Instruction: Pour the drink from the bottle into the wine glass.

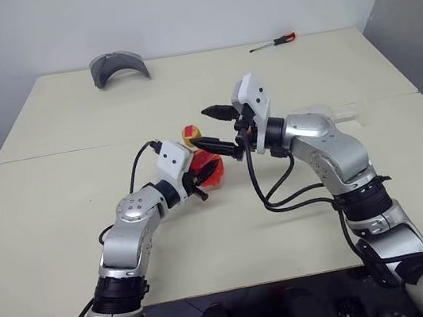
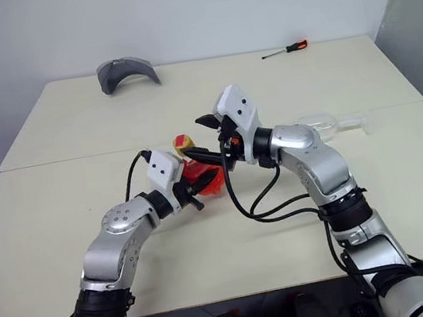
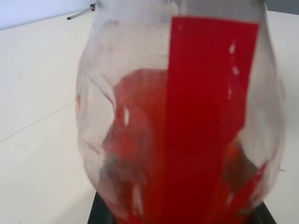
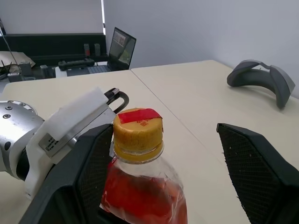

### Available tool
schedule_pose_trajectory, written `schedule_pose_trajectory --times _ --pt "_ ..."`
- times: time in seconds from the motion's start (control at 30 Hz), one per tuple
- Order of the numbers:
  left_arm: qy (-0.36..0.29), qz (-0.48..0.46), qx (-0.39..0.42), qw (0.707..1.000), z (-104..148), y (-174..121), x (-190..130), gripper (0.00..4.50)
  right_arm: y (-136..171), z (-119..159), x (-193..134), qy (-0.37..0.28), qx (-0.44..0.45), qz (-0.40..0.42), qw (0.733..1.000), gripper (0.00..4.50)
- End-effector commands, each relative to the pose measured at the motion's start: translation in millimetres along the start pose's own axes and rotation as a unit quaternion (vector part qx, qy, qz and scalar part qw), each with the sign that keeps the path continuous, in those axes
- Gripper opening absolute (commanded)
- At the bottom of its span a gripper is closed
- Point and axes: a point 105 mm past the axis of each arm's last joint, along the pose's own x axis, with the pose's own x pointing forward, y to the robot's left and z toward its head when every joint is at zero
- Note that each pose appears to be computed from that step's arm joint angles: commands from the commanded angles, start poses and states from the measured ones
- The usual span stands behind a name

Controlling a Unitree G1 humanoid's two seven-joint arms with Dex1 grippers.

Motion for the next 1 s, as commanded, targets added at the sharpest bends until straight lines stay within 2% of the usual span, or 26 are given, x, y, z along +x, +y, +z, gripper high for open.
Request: schedule_pose_trajectory --times 0.03,0.53,1.0 --pt "-0.039 -0.001 0.02 0.999 21.7 -2.0 -1.5 0.95 -9.0 12.1 -4.4 -0.013 -0.026 -0.018 0.999 3.76" --pt "-0.045 -0.006 0.019 0.999 21.9 -6.5 -1.3 0.95 -25.6 -0.5 -29.8 0.018 -0.035 -0.056 0.998 3.76" --pt "-0.044 0.003 0.02 0.999 23.0 -0.2 -0.6 0.95 3.8 5.1 -23.4 0.005 -0.012 0.009 1.0 3.76"
